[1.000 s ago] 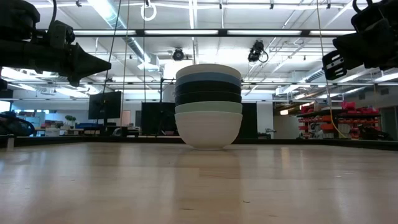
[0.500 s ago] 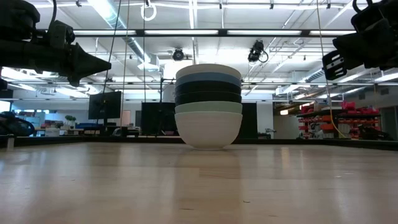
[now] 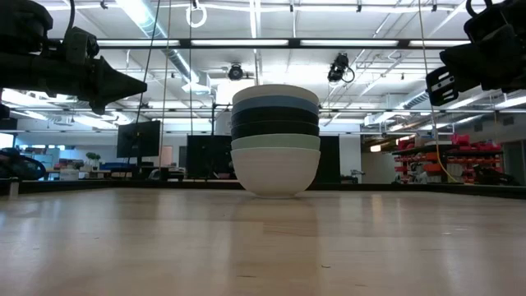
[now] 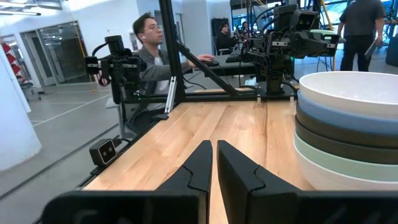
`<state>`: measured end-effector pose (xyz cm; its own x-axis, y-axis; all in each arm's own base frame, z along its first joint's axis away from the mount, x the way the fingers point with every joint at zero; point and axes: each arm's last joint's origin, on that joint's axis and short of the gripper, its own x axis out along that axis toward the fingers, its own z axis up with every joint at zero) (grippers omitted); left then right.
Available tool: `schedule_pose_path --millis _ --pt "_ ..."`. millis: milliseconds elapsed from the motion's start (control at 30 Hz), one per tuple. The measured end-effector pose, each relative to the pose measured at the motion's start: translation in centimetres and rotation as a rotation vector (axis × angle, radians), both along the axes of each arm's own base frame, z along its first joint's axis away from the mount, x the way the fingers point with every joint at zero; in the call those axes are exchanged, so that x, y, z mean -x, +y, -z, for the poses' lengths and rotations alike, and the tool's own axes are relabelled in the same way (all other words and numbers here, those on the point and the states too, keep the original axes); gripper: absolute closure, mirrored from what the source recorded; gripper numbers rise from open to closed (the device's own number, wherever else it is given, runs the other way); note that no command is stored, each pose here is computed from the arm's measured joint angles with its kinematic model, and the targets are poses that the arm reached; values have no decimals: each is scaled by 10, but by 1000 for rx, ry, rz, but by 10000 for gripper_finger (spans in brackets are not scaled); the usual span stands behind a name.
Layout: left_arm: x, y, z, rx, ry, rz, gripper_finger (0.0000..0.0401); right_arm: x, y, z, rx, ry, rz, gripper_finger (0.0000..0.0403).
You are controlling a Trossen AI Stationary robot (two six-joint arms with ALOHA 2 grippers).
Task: Nest bowls inside each other
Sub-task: Return to Home Position
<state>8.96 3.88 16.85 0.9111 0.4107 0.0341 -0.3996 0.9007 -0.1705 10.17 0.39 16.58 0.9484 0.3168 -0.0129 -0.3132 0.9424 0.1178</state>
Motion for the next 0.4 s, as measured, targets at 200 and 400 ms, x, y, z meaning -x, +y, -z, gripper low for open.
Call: schedule_pose_path --millis 200,400 --pt "0 0 0 0 0 0 377 0 0 0 0 0 0 370" --pt "0 0 0 0 0 0 372 0 0 0 0 0 0 370"
